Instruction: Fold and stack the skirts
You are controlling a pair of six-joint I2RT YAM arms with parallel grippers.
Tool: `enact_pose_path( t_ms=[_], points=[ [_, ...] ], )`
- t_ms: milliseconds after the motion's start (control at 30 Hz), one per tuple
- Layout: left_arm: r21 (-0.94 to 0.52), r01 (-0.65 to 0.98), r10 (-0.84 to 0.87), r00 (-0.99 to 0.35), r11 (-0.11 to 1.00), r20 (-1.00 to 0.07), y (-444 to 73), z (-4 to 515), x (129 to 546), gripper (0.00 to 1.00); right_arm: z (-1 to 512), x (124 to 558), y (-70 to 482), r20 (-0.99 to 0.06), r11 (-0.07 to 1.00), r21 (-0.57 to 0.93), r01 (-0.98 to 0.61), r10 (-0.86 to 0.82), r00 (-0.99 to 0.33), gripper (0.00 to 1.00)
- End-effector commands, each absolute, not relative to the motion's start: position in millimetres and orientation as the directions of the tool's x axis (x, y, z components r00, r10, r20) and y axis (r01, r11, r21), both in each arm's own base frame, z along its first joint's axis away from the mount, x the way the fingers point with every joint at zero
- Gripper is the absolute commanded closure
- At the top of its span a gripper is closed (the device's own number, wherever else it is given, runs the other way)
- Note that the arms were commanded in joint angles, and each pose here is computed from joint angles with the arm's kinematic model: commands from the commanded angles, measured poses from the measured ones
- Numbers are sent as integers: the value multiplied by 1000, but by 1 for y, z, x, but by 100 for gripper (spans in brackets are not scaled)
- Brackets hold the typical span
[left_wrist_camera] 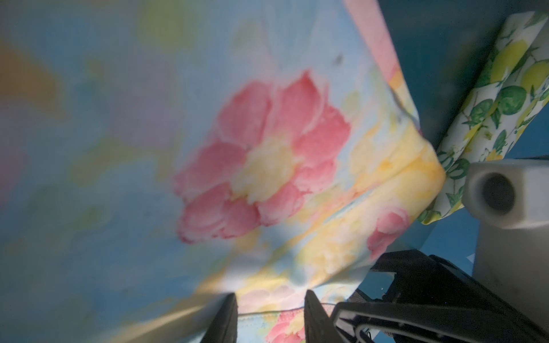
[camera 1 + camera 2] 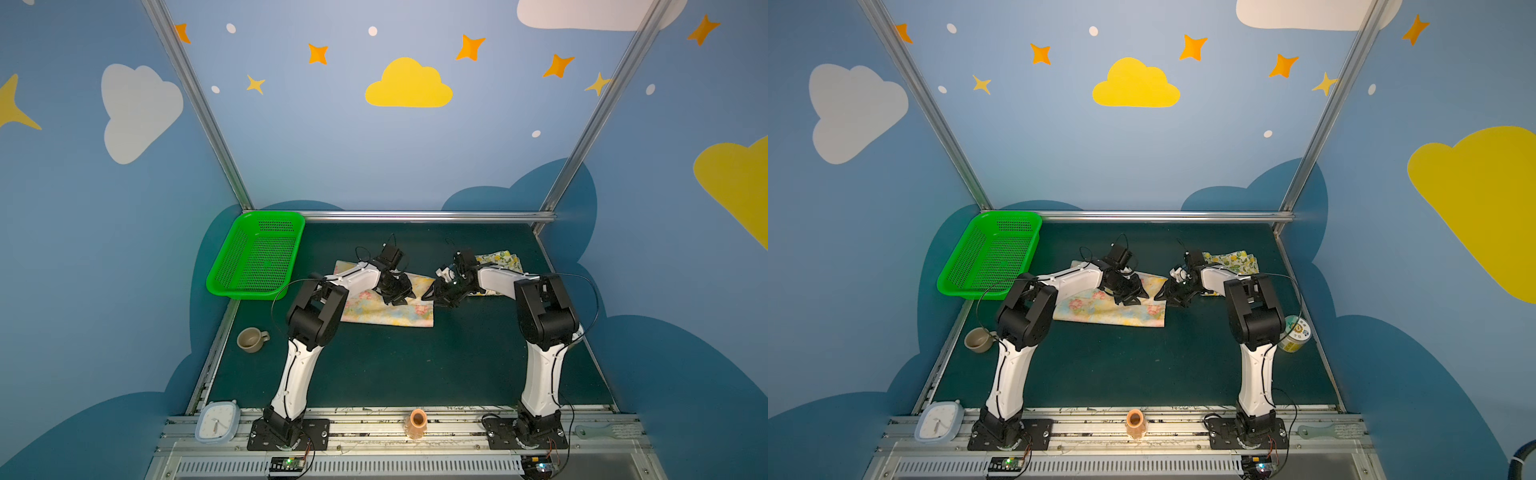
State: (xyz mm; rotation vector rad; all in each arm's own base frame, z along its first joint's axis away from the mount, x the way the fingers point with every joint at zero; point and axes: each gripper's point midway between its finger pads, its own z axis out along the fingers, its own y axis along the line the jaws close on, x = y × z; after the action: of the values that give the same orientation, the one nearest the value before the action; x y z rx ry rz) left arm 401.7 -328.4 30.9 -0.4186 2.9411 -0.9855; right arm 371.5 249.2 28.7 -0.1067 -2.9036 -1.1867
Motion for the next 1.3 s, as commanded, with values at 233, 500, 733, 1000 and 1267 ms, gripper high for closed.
enact_pose_path(
  t_ms=[233,500,733,1000,1267],
  points=[
    [-536,-284,-265,-957,795,115,-322,7,394,62,-16,358,256,77,736,668,107,75,-994,59],
    [-533,-301,-281,-952,790,122,-322,6,395,62,-15,357,263,77,723,684,94,56,-995,62],
    [-541,-319,-296,-946,778,132,-325,5,397,63,-20,355,268,90,714,693,103,56,-994,68],
    [-562,-327,-314,-941,760,124,-325,13,403,63,-13,361,270,96,685,718,120,73,-993,100],
    [-596,-349,-384,-920,723,73,-283,45,424,63,31,362,250,102,717,691,88,24,-995,100]
  ],
)
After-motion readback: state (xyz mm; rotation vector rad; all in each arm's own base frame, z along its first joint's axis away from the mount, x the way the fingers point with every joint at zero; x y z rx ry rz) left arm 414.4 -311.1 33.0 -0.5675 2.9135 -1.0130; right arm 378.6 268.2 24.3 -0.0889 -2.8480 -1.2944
